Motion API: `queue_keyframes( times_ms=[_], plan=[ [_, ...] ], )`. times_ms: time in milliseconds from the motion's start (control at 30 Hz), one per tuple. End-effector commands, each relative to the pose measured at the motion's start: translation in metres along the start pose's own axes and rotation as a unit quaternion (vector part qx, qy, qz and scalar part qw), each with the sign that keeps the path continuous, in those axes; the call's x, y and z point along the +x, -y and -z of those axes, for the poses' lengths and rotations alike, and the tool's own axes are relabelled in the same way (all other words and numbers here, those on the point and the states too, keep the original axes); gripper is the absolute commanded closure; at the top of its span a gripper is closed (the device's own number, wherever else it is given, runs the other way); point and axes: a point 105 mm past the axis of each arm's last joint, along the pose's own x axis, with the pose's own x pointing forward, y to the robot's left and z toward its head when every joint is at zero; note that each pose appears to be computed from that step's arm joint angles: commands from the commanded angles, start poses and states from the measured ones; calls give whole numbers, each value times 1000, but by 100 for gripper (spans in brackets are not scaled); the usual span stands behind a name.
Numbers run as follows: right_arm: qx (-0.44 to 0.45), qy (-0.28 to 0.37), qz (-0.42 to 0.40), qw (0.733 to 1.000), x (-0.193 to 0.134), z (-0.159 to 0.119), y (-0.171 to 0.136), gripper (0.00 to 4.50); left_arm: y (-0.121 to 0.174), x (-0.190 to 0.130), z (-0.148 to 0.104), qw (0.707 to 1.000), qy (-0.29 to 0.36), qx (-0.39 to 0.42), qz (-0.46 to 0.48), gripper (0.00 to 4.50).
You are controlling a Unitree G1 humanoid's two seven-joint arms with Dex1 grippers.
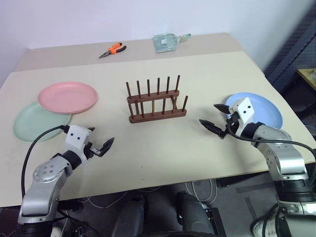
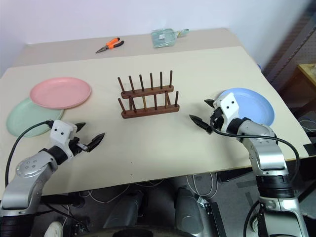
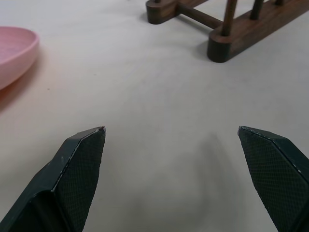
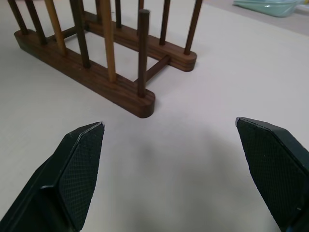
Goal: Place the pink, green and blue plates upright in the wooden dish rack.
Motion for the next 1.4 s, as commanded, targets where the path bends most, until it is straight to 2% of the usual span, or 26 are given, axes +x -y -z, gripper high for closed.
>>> queue_keyframes(
  times_ms=[33, 200, 500, 667, 767, 900, 967, 1200, 1300, 1333, 1400],
  plan=[
    [-25, 24, 5, 999, 7, -16, 3, 6, -1, 2, -7, 1000, 18, 7, 0, 0],
    [-4, 22, -24, 999, 13, -14, -5, 6, 5, 19, -5, 999, 20, -6, 37, 0],
    [-27, 31, 13, 999, 9, -21, -13, 6, 32, 94, -17, 974, -4, 63, 217, 0],
    [-26, 29, 29, 999, 1, -21, -16, 6, 37, 112, -18, 964, -12, 65, 256, 0],
    [-26, 17, 63, 997, -17, -14, -18, 0, 50, 127, -20, 949, -22, 90, 302, 89],
    [-26, 5, 81, 996, -28, -9, -22, 0, 57, 128, -21, 938, -11, 109, 330, 296],
    [-25, 4, 82, 996, -28, -9, -22, 0, 64, 122, -24, 927, 4, 118, 357, 374],
    [-29, -12, 94, 995, -33, -3, -13, 0, 88, 95, -34, 890, 43, 154, 426, 372],
    [-36, -22, 99, 994, -37, 1, -6, 0, 87, 88, -27, 884, 25, 177, 432, 372],
    [-38, -26, 100, 994, -38, 2, -4, 0, 83, 88, -23, 888, 15, 177, 423, 267],
    [-43, -38, 100, 993, -42, 6, -1, 0, 73, 90, -18, 901, -2, 173, 399, 179]
  ],
)
